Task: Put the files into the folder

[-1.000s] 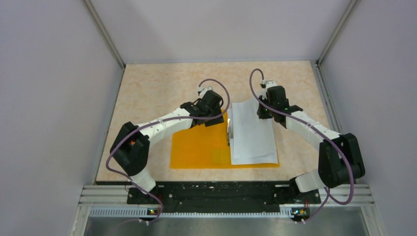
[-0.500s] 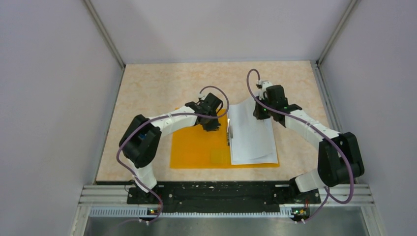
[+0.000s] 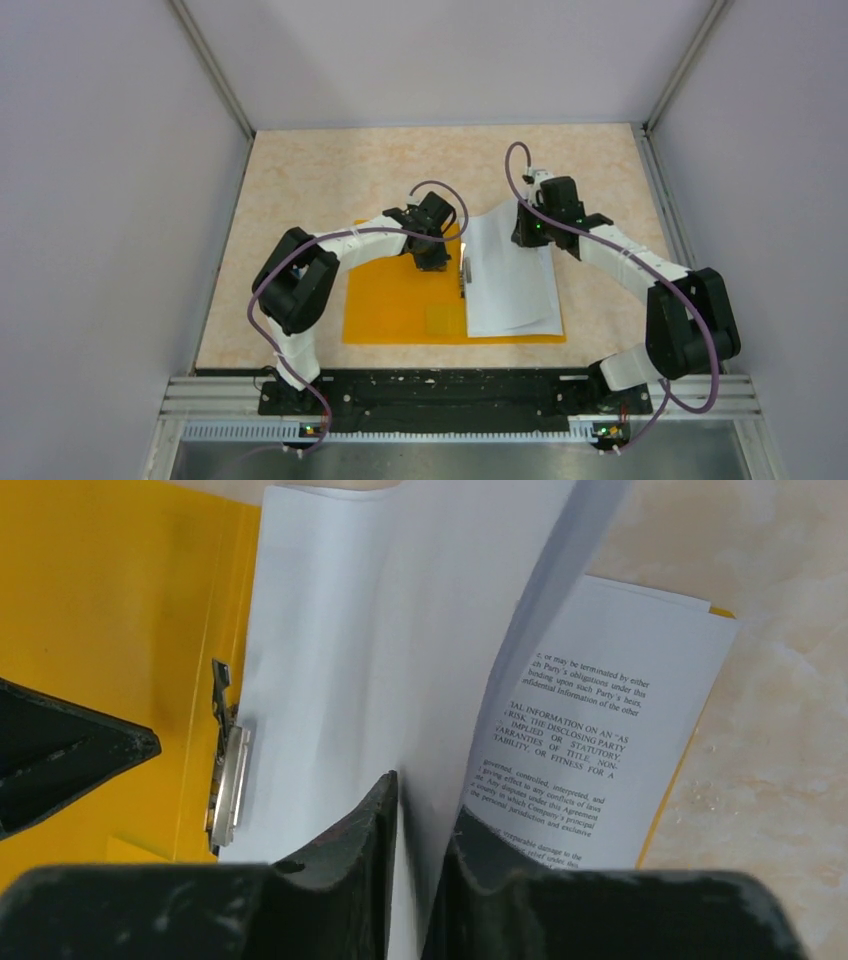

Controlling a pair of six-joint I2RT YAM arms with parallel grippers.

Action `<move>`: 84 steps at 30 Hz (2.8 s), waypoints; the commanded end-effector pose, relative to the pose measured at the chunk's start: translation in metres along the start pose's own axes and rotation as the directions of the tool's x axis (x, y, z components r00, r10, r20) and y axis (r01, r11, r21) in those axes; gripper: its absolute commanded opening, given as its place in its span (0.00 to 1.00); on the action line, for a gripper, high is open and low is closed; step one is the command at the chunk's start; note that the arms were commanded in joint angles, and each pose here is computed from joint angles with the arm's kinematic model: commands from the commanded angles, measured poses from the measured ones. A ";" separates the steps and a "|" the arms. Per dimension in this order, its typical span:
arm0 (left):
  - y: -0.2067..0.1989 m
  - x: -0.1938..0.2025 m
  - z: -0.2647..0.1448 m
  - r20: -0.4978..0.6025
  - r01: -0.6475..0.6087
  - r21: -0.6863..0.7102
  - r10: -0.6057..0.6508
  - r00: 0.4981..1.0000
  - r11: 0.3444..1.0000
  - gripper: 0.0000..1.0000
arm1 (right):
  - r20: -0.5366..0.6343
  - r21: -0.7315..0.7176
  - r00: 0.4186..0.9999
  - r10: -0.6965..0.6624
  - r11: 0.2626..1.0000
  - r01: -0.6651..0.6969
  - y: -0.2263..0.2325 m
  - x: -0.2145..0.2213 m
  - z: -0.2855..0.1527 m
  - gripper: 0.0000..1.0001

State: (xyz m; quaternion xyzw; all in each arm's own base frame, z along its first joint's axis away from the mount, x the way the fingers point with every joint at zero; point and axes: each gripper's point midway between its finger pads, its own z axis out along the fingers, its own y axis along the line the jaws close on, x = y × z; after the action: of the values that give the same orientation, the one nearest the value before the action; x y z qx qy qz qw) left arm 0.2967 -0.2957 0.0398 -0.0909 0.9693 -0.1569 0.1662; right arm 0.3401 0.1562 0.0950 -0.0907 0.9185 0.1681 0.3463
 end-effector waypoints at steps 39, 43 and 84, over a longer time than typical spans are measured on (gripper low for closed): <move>-0.025 -0.003 0.012 -0.035 0.049 0.080 -0.047 0.998 0.996 0.02 | 0.038 0.278 0.959 0.280 0.919 -0.279 -0.052 0.066 -0.017 0.87; -0.024 -0.001 0.016 -0.042 0.056 0.075 -0.053 0.998 0.996 0.01 | 0.039 0.299 0.961 0.272 0.915 -0.271 -0.057 0.069 -0.016 0.88; -0.017 0.012 0.031 -0.081 0.080 0.054 -0.075 0.994 0.995 0.00 | 0.011 0.308 0.955 0.298 0.907 -0.287 -0.053 0.086 -0.015 0.89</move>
State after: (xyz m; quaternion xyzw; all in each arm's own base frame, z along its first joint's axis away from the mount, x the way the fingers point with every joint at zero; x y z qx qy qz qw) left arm 0.2962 -0.3248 0.0249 -0.1129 0.9636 -0.2080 0.1239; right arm 0.2843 0.1017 0.0294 0.0849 0.9444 0.0855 0.3060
